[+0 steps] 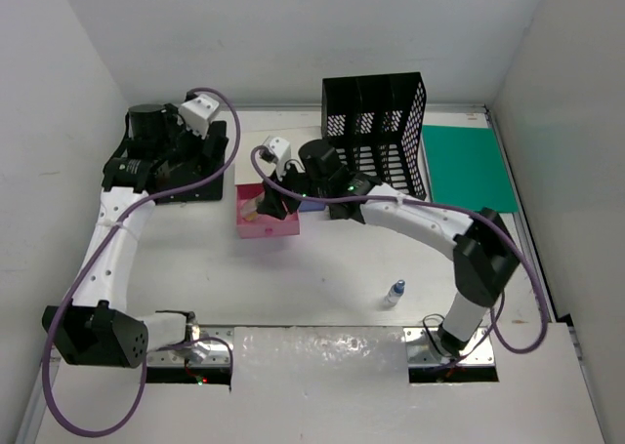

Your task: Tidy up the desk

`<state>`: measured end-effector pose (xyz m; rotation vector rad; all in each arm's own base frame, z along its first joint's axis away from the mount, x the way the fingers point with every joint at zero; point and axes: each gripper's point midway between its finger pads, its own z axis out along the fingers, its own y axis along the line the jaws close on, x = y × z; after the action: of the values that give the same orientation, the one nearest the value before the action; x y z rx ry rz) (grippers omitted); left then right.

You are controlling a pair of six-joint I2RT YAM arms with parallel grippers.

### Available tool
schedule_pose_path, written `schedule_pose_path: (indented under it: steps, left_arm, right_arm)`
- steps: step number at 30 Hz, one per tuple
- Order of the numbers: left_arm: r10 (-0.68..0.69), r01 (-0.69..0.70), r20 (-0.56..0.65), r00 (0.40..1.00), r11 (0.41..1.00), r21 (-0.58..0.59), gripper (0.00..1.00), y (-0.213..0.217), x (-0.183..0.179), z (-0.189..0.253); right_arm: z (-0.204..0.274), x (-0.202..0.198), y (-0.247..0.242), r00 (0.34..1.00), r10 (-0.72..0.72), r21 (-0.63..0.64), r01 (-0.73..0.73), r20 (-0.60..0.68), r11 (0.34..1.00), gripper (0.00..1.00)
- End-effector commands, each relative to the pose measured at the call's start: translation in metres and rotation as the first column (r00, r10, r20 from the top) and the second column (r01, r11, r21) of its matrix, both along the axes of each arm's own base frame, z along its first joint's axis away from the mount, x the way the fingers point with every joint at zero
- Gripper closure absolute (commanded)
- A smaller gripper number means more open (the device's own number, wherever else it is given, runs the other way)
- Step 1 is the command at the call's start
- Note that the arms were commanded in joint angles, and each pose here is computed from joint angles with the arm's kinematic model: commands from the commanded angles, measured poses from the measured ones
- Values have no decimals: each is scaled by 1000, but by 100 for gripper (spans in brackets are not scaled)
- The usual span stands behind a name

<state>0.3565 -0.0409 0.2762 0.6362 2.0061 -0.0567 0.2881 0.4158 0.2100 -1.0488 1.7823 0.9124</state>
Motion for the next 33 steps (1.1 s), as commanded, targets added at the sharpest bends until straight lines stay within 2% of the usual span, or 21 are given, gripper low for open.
schedule_pose_path:
  steps: [1, 7, 12, 14, 16, 17, 18, 19, 26, 30, 32, 33]
  left_arm:
    - [79, -79, 44, 996, 997, -12, 4, 11, 18, 4]
    - [110, -110, -19, 994, 994, -23, 4, 12, 35, -24]
    - [110, -111, -29, 993, 994, -23, 4, 12, 39, -29]
    - [111, -111, -28, 993, 994, -21, 4, 12, 39, -29]
    - [110, -111, -26, 994, 994, -18, 4, 13, 39, -28]
    - [110, -110, -25, 994, 994, -16, 4, 13, 39, -29]
    - [108, -109, -24, 994, 994, -17, 4, 12, 39, -28]
    - [107, -107, -21, 994, 994, -19, 4, 12, 40, -28]
    - [93, -94, -40, 995, 995, -34, 4, 8, 45, -34]
    - [93, -95, -46, 995, 995, -38, 4, 8, 49, -34]
    - [101, -103, -53, 994, 994, -46, 4, 7, 52, -36]
    - [103, -105, -51, 993, 993, -50, 4, 7, 56, -34]
  right_arm:
    - [40, 8, 23, 997, 64, 142, -70, 49, 987, 100]
    - [-2, 18, 33, 997, 80, 107, -80, 0, 991, 100]
    - [-20, 28, 29, 996, 88, 137, -86, -7, 987, 97]
    - [-31, 30, 25, 996, 89, 119, -87, -16, 989, 88]
    - [-46, 30, 17, 996, 83, 62, -80, -45, 995, 73]
    - [-48, 33, 14, 997, 74, 31, -74, -19, 997, 67]
    - [-48, 33, 11, 997, 71, 12, -71, -15, 997, 59]
    - [-54, 31, 6, 997, 77, -24, -77, -11, 997, 41]
    - [-28, 33, -19, 994, 42, -106, -31, 101, 994, 18]
    - [-6, 41, -24, 992, 1, -126, 15, 126, 992, 17]
    - [16, 48, -26, 987, -58, -102, 73, 147, 992, 24]
    - [22, 61, -37, 969, -168, -114, 190, 182, 975, 28]
